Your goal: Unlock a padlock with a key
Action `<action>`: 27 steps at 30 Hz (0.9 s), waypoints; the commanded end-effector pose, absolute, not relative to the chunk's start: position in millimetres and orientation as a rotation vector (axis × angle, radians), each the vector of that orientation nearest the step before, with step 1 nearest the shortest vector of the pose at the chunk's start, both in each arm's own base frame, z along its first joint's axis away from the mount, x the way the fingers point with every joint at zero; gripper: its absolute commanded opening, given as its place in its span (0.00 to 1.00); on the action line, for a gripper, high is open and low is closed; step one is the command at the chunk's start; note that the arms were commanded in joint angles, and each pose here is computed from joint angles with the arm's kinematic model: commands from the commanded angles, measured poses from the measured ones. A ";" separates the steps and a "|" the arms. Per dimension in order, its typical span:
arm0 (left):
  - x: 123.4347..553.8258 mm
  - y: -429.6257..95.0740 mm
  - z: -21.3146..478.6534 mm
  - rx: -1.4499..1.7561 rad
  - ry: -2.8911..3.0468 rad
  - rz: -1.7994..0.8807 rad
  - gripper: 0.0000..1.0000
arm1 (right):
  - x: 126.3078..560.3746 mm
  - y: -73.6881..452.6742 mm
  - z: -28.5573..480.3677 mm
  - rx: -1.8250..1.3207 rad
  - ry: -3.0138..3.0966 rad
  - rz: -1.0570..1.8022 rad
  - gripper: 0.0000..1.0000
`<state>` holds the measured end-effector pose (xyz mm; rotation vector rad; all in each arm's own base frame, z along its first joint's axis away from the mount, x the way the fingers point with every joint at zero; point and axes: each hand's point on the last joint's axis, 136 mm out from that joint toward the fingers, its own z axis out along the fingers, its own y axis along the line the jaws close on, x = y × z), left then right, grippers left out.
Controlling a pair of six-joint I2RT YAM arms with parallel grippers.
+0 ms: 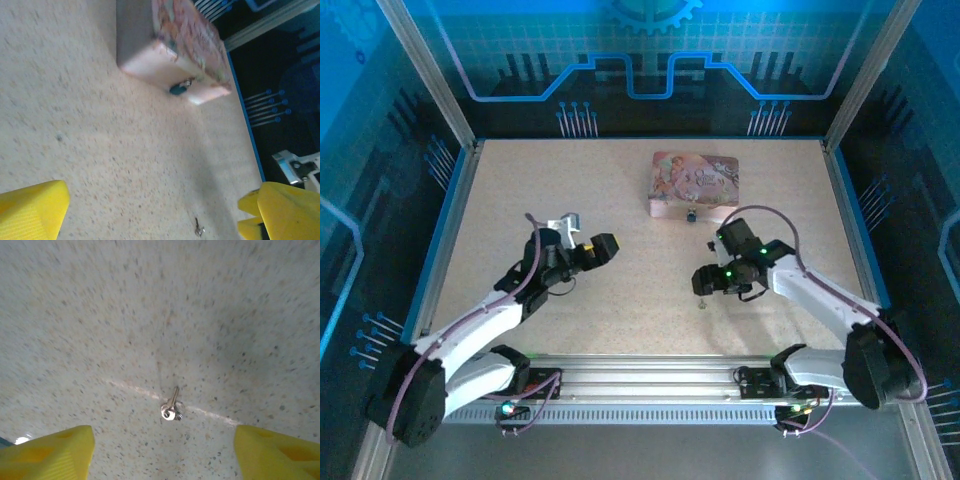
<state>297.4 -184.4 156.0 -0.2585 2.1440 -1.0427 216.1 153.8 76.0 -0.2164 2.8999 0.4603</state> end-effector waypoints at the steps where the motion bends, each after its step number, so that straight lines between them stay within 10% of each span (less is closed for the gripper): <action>1: 297.6 -208.5 164.1 -0.239 2.104 -1.163 0.97 | 214.2 159.5 68.2 -0.296 2.963 0.374 0.68; 27: 294.6 -215.1 153.2 -0.249 2.123 -1.160 0.97 | 207.7 175.8 18.4 -0.465 3.134 0.228 0.40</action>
